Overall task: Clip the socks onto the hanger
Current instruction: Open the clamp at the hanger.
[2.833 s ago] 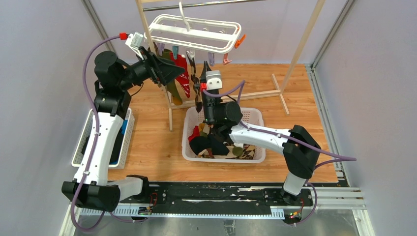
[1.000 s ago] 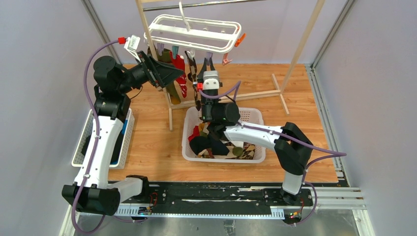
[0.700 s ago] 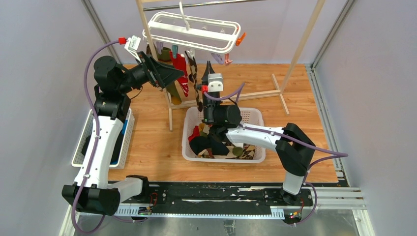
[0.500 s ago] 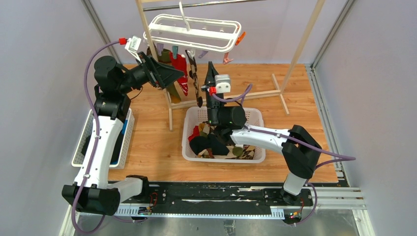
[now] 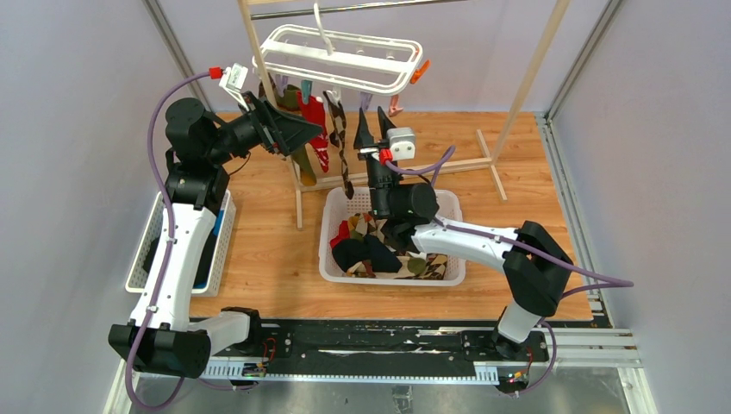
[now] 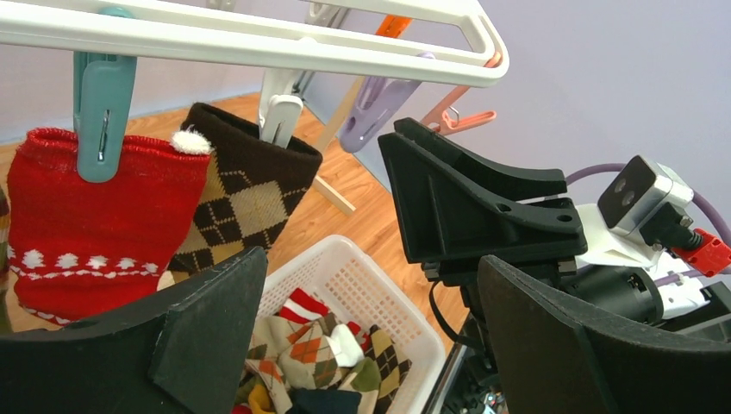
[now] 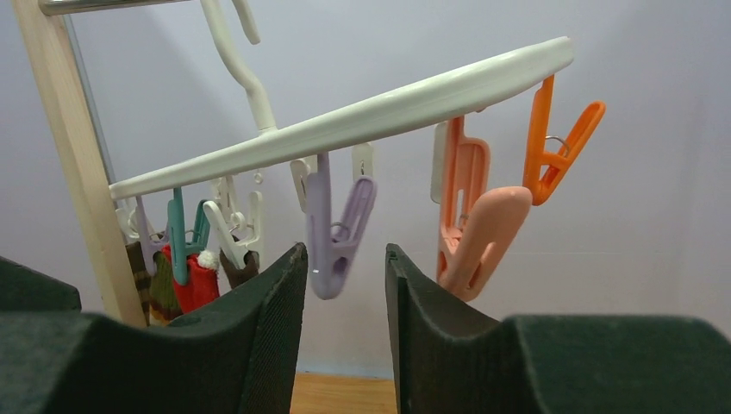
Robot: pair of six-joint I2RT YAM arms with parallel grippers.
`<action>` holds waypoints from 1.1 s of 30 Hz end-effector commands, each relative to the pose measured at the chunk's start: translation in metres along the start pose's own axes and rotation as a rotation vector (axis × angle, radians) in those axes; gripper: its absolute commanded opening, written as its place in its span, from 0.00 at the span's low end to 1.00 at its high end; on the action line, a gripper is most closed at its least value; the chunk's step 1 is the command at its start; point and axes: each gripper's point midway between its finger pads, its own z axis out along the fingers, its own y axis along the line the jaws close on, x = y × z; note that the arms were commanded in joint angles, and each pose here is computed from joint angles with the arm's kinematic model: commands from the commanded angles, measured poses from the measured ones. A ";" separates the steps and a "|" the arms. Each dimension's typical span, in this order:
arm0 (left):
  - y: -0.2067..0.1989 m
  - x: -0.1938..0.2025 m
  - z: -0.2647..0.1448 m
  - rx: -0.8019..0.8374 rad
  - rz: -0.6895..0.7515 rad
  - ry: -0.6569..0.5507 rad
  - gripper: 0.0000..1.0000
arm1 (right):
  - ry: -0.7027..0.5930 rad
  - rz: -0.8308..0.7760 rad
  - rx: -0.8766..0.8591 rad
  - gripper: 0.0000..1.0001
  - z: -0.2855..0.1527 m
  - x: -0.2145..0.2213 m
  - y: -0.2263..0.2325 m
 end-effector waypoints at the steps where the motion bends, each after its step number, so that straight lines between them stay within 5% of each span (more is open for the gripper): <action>1: -0.011 -0.013 -0.005 0.014 0.048 -0.025 0.96 | -0.021 0.035 -0.015 0.39 0.005 -0.005 0.001; 12: -0.010 -0.013 -0.004 0.015 0.045 -0.027 0.96 | -0.018 0.017 -0.033 0.43 0.009 0.000 0.008; 17: -0.010 -0.014 -0.005 0.015 0.044 -0.030 0.96 | -0.014 -0.030 0.093 0.49 0.019 0.007 -0.003; 33: -0.011 -0.016 -0.004 0.016 0.044 -0.037 0.96 | -0.060 -0.124 0.120 0.38 0.026 0.000 0.003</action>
